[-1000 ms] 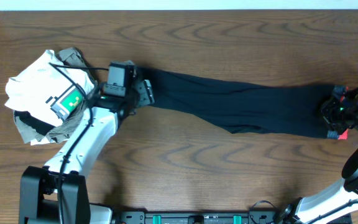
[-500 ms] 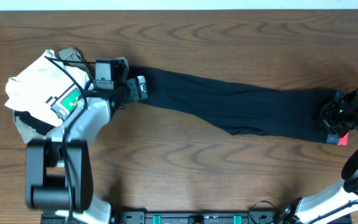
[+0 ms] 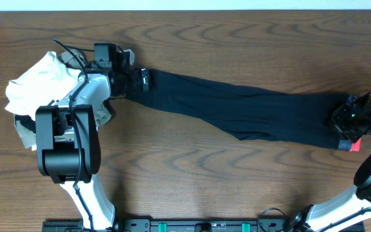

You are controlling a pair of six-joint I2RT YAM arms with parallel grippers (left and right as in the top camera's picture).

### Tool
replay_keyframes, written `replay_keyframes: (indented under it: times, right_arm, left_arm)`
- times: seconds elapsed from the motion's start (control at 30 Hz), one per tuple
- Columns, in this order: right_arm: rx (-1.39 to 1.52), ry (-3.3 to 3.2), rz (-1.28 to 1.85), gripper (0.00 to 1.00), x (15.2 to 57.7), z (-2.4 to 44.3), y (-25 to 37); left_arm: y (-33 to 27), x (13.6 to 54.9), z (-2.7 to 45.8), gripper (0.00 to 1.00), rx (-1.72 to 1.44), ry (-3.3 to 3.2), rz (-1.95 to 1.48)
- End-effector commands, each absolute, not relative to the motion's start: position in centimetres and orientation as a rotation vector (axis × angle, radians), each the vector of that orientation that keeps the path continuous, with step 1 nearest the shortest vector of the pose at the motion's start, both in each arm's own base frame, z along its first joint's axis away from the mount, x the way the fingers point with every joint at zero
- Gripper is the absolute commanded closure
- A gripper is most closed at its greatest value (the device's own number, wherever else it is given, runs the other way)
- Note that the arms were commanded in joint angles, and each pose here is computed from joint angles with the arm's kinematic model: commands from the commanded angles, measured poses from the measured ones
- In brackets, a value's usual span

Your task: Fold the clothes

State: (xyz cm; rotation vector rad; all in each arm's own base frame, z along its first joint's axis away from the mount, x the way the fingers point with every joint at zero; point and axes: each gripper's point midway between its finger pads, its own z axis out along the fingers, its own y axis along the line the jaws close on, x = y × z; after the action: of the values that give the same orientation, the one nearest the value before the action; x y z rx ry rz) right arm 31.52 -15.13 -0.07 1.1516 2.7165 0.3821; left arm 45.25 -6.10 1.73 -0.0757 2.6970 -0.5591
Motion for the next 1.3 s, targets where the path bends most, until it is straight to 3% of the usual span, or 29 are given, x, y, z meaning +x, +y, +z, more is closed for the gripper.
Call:
replay_keyframes:
  times: [0.0, 0.23, 0.37, 0.53, 0.67, 0.9, 1.07, 1.27]
  right_arm:
    - [1.167, 2.759, 0.324, 0.73, 30.4, -0.8, -15.4]
    - [1.167, 2.759, 0.324, 0.73, 30.4, -0.8, -15.4]
    - [1.167, 2.758, 0.324, 0.73, 30.4, -0.8, -15.4]
    - [1.164, 2.756, 0.334, 0.73, 30.5, -0.7, -15.4]
    - [1.113, 2.726, 0.390, 0.71, 31.3, 0.3, -15.0]
    - [1.023, 2.593, 0.381, 0.63, 33.4, 6.4, -15.8]
    - [1.005, 2.552, 0.340, 0.59, 32.7, 9.9, -15.8]
    - [1.072, 2.609, 0.294, 0.59, 30.3, 9.9, -15.7]
  left_arm:
    - [-7.3, 42.9, -0.8, 0.03, -0.075, 2.799, -0.677]
    - [-9.3, 42.0, 0.0, 0.49, -0.060, 2.790, -0.871]
    - [-9.2, 42.0, 0.1, 0.93, -0.062, 2.786, -0.868]
    - [-8.6, 42.6, 2.6, 0.94, -0.057, 2.732, -0.851]
    - [-7.5, 43.1, 7.3, 0.94, -0.041, 2.646, -0.783]
    - [-3.8, 42.4, 14.1, 0.94, -0.084, 2.546, -0.519]
    - [-1.2, 41.3, 16.2, 0.94, -0.141, 2.526, -0.408]
    - [0.8, 40.2, 16.1, 0.94, -0.155, 2.559, -0.293]
